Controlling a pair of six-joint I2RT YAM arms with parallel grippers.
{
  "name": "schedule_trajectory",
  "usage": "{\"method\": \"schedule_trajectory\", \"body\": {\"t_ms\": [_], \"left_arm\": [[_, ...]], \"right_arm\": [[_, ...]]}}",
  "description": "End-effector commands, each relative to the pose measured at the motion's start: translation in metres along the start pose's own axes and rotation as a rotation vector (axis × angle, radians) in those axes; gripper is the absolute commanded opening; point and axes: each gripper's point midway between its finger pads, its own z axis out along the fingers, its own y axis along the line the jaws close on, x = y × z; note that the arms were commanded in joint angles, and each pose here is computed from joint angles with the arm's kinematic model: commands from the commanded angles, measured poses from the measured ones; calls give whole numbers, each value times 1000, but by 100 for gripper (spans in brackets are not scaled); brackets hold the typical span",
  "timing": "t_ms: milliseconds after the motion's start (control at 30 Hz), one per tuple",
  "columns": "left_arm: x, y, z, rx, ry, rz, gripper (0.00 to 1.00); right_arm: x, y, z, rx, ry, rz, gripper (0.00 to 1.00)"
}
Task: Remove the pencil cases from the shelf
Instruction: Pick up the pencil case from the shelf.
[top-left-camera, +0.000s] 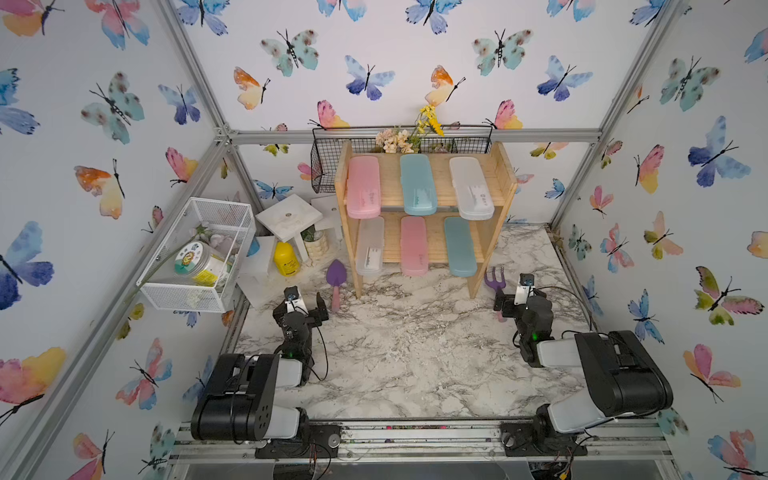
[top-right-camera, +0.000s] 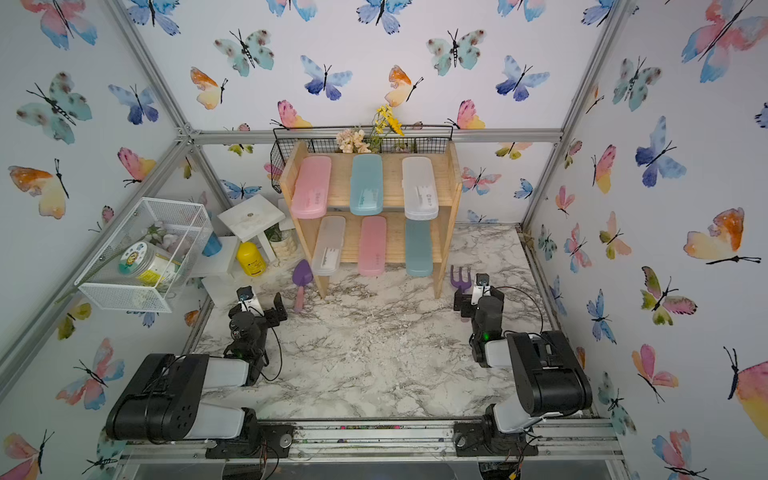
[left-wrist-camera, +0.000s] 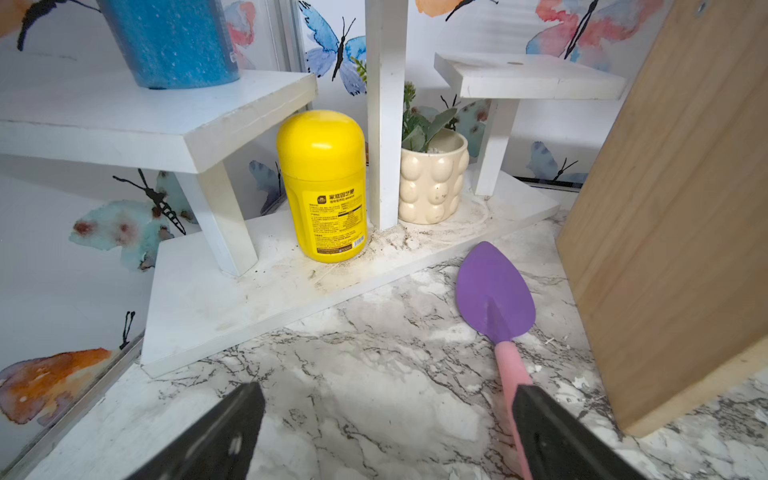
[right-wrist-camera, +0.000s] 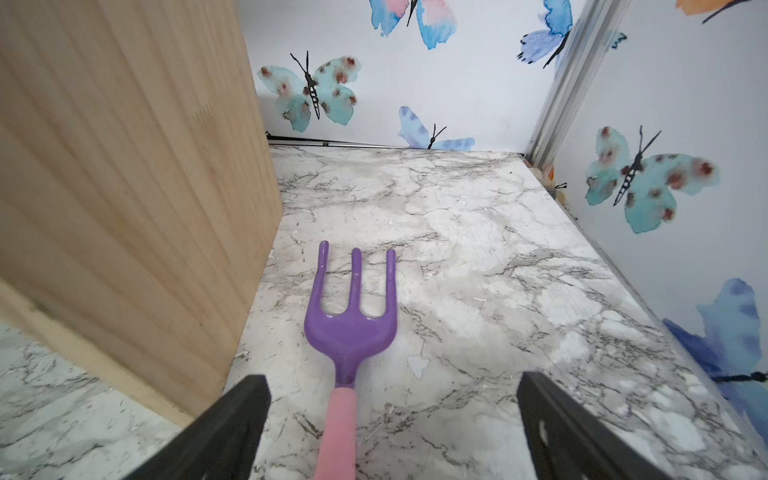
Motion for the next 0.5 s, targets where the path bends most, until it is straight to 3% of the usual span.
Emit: {"method": "schedule_trajectory", "body": {"t_ms": [0,467], "left_arm": [[-5,-3,0,9,-17,5,99],[-5,-4,1,12,-14,4,99]], "right_arm": [[-2,2,4,-13,-1,11,99],[0,2,10,-24,23,17,99]]}}
